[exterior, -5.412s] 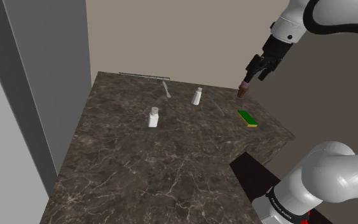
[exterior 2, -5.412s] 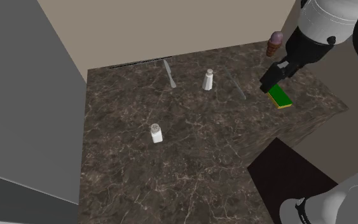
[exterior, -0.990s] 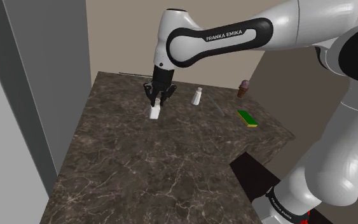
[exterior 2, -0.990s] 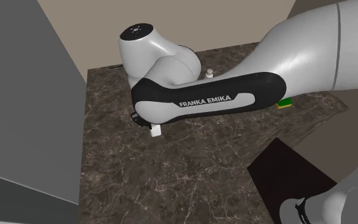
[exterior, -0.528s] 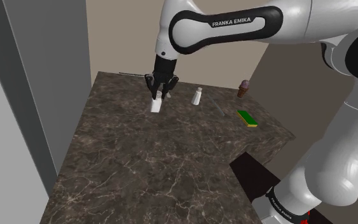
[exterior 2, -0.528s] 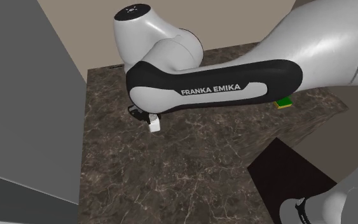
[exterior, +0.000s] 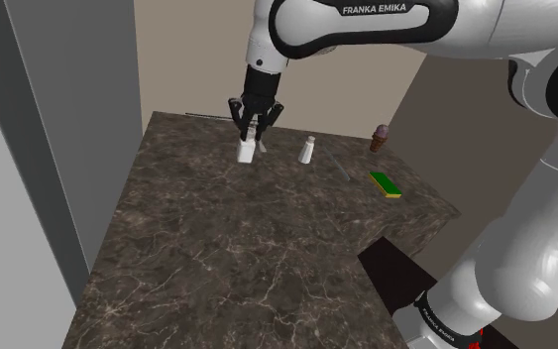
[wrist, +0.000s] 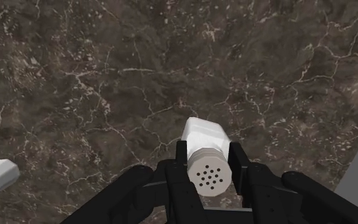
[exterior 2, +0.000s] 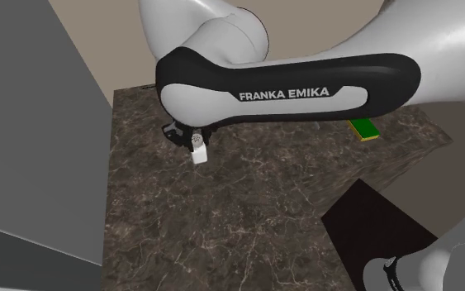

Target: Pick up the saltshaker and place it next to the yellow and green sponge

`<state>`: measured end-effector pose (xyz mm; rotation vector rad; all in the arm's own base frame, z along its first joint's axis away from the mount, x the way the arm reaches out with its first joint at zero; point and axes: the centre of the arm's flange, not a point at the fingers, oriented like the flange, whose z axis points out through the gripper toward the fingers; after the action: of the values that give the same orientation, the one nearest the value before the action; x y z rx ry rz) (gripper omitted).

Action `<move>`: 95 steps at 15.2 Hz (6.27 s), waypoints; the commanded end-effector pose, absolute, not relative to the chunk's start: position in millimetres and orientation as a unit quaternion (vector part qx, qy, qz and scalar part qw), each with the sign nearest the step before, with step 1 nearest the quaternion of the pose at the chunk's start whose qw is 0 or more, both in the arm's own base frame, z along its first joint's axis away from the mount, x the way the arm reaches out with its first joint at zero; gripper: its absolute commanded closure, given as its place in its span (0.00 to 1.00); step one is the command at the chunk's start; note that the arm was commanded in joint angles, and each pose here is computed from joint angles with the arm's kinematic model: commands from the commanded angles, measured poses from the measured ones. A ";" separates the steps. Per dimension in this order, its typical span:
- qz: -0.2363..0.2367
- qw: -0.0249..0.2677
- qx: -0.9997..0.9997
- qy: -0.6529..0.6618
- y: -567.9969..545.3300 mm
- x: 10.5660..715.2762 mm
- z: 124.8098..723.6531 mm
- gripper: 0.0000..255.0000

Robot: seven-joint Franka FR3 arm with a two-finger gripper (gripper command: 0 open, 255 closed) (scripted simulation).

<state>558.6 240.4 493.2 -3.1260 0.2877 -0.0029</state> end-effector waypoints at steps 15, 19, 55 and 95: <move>-0.001 0.001 -0.996 0.092 147.7 509.5 532.2 1.00; -0.001 0.001 -0.996 0.092 101.1 484.6 532.3 1.00; -0.001 0.001 -0.996 0.092 -318.1 260.6 533.7 1.00; -0.001 0.001 -0.996 0.092 -371.9 231.8 378.8 1.00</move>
<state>231.8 -371.9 378.9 -3.1261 0.2877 -0.0019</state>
